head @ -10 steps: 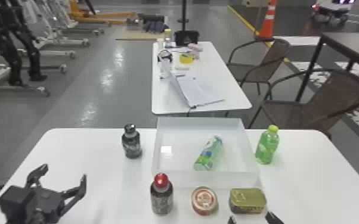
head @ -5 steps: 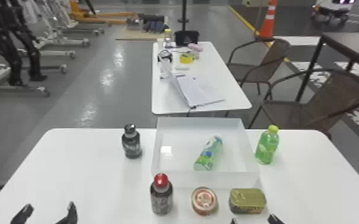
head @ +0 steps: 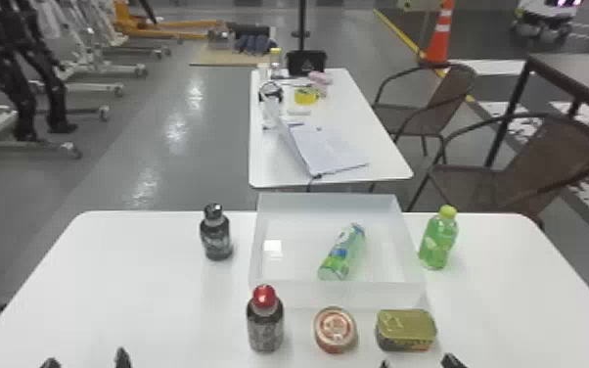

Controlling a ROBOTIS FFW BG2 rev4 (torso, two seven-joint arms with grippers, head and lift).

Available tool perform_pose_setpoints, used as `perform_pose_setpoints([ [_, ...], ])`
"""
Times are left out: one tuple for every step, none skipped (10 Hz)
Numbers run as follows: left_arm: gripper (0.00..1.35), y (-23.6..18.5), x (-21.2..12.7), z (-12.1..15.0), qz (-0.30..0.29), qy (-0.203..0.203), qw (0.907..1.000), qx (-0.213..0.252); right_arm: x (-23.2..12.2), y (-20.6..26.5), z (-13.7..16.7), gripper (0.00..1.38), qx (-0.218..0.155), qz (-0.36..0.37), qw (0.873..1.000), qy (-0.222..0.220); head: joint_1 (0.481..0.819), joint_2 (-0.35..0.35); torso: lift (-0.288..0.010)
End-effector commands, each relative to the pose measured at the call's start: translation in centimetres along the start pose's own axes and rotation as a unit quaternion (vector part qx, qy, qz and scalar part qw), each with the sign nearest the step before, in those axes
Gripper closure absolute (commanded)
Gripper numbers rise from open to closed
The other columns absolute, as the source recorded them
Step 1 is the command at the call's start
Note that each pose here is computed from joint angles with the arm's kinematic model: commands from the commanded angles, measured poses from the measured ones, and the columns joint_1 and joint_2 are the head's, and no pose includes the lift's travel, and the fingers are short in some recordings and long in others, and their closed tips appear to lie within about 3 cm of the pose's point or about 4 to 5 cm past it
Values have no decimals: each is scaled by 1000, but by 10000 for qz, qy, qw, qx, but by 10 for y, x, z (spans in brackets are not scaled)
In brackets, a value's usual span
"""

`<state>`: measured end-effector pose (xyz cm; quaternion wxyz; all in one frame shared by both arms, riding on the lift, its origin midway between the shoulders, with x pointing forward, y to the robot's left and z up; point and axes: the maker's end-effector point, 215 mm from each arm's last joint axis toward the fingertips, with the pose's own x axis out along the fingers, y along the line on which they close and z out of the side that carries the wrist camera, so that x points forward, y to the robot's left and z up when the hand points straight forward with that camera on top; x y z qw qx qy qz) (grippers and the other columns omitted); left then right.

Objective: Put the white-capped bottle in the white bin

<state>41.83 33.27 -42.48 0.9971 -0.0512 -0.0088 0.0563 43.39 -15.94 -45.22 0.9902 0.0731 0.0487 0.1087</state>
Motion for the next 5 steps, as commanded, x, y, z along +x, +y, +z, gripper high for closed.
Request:
perform_pose_setpoints([
  [188, -2, -1, -1, 15, 11, 10000, -42, -1, -1, -1, 96, 8, -16, 10000, 10, 549, 0, -100],
  [188, -3, 0, -2, 1, 20, 10000, -49, -1, -1, -1, 96, 15, -26, 10000, 9, 549, 0, -100],
  [188, -7, 0, -4, -24, 46, 9999, -90, -1, -1, -1, 96, 15, -34, 10000, 9, 549, 0, -100],
  [188, -11, 1, -4, -50, 42, 9999, -113, -1, -2, 0, 96, 22, -43, 10000, 0, 549, 0, -100],
  [188, -12, 2, -4, -60, 43, 9999, -128, -2, -2, 0, 96, 15, -41, 10000, 2, 549, 0, -100],
])
